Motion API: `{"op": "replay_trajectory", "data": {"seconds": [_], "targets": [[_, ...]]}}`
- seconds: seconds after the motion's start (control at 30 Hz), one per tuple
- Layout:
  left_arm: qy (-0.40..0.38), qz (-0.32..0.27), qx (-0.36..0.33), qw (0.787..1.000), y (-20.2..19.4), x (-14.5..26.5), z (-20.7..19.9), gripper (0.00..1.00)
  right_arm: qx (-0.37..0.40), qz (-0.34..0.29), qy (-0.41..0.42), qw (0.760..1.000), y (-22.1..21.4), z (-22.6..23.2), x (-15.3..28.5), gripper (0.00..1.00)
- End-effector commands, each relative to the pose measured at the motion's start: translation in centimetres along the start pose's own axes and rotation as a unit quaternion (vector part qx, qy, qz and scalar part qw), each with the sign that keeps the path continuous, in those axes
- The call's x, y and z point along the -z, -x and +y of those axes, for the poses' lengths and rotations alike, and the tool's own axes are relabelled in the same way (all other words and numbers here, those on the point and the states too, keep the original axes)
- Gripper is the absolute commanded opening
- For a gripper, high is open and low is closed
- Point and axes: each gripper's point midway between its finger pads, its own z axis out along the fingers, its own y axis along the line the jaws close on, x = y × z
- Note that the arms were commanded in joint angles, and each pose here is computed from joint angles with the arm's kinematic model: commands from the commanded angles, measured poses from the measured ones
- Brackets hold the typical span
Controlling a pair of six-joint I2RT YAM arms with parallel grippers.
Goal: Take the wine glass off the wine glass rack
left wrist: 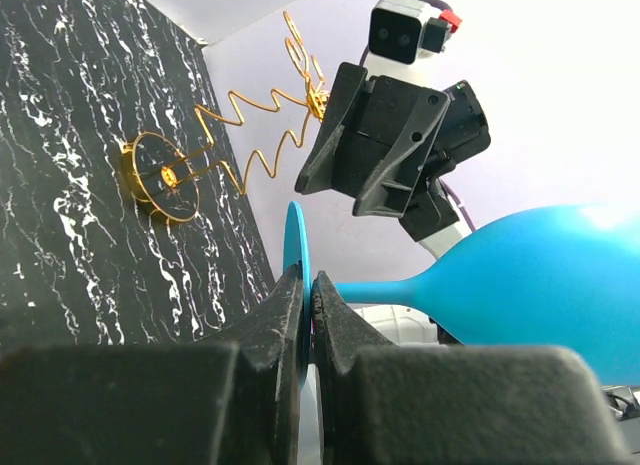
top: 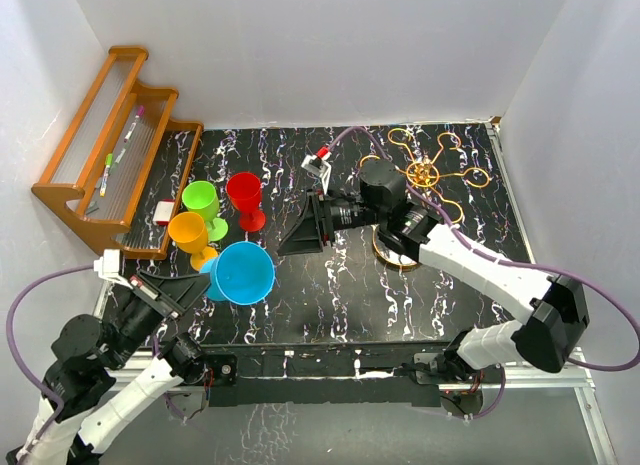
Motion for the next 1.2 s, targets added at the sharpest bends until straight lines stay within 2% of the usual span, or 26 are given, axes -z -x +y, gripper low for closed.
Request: {"op": "replay_trajectory", "data": {"seconds": [0.0, 0.3, 0.6, 0.67, 0.8, 0.9, 0.93, 1.07, 1.17], "targets": [[-0.036, 0.016, 0.008, 0.999, -0.5, -2.2, -2.4, 0.0, 0.061, -0.015, 0.092, 0.994, 2.4, 4.4, 0.1, 0.43], [-0.056, 0.05, -0.009, 0.997, -1.6, -5.8, -4.6, 0.0, 0.066, 0.0, 0.077, 0.995, 2.3, 2.6, -0.9, 0.43], [-0.059, 0.068, -0.022, 0.996, -2.3, -8.0, -5.4, 0.0, 0.069, 0.01, 0.102, 0.992, 1.8, 2.8, -1.0, 0.43], [-0.055, 0.071, -0.024, 0.996, -2.5, -8.3, -5.2, 0.0, 0.068, 0.014, 0.115, 0.991, 1.6, 3.1, -0.9, 0.38], [-0.043, 0.073, -0.029, 0.996, -2.7, -8.7, -4.7, 0.0, 0.067, 0.024, 0.135, 0.988, 0.8, 3.6, -0.6, 0.09], [-0.019, 0.069, -0.031, 0.997, -2.6, -8.7, -3.7, 0.0, 0.065, 0.024, 0.138, 0.988, 0.6, 3.7, -0.5, 0.08], [-0.011, 0.065, -0.031, 0.997, -2.5, -8.6, -3.4, 0.02, 0.065, 0.024, 0.138, 0.988, 0.5, 3.7, -0.4, 0.08], [0.061, 0.031, -0.039, 0.997, -0.8, -7.8, -1.2, 0.39, 0.064, 0.015, 0.129, 0.989, 0.6, 3.5, -0.4, 0.08], [0.13, -0.001, -0.057, 0.99, 1.2, -6.2, 0.4, 0.5, 0.063, 0.011, 0.125, 0.99, 0.7, 3.3, -0.4, 0.08]]}}
